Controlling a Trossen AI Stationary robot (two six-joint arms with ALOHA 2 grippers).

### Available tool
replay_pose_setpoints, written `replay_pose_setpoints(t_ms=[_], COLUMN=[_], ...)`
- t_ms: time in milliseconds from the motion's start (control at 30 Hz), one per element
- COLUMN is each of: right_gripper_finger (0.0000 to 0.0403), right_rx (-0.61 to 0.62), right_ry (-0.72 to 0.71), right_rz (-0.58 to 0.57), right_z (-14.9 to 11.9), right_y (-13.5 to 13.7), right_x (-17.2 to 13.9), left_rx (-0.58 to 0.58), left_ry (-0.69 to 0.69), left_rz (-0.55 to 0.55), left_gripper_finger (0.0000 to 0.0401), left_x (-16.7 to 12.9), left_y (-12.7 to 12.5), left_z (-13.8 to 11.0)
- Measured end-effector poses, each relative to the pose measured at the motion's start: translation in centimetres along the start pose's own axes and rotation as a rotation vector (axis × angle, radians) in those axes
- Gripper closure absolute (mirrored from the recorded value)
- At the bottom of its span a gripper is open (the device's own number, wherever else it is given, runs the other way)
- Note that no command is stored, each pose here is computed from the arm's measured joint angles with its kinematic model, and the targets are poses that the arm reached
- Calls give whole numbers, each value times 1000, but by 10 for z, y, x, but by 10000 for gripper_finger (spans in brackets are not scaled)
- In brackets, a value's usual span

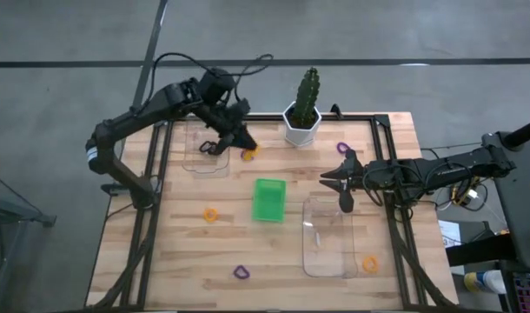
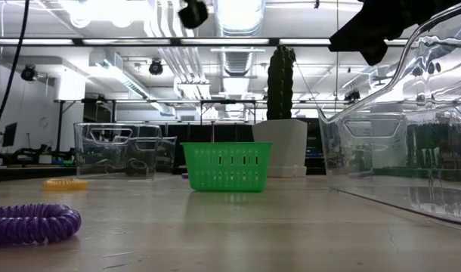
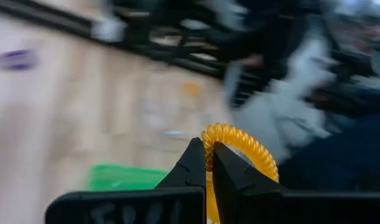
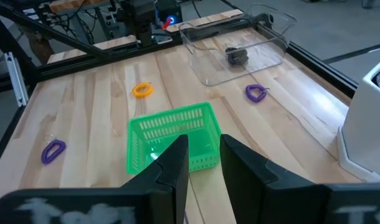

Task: Sort spring keychains
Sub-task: Put the top orange spring keychain into the green bin

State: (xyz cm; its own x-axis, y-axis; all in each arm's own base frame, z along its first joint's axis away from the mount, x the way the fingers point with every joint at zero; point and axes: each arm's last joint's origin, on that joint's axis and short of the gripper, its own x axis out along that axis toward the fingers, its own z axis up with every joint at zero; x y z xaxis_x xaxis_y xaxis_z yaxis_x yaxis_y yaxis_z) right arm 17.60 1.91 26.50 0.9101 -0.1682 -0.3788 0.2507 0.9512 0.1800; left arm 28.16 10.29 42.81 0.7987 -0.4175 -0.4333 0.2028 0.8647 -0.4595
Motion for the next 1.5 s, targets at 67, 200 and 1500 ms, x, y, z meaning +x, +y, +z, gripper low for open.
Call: replay_pose_setpoints(t_ms=[67,200,1500], right_gripper_finger=[317,317,317], right_rx=[0,0,-58], right_ry=[0,0,47], right_rz=[0,0,-14], right_z=[0,0,-5], right_y=[0,0,-2], right_x=[0,0,0], left_rx=[28,92,-96], left_ry=[8,24,236], left_rz=[-100,-282,296], left_gripper_finger=[396,396,396], left_x=[8,23,179], left_y=[-10,-33,-12], left_z=[1,1,-38])
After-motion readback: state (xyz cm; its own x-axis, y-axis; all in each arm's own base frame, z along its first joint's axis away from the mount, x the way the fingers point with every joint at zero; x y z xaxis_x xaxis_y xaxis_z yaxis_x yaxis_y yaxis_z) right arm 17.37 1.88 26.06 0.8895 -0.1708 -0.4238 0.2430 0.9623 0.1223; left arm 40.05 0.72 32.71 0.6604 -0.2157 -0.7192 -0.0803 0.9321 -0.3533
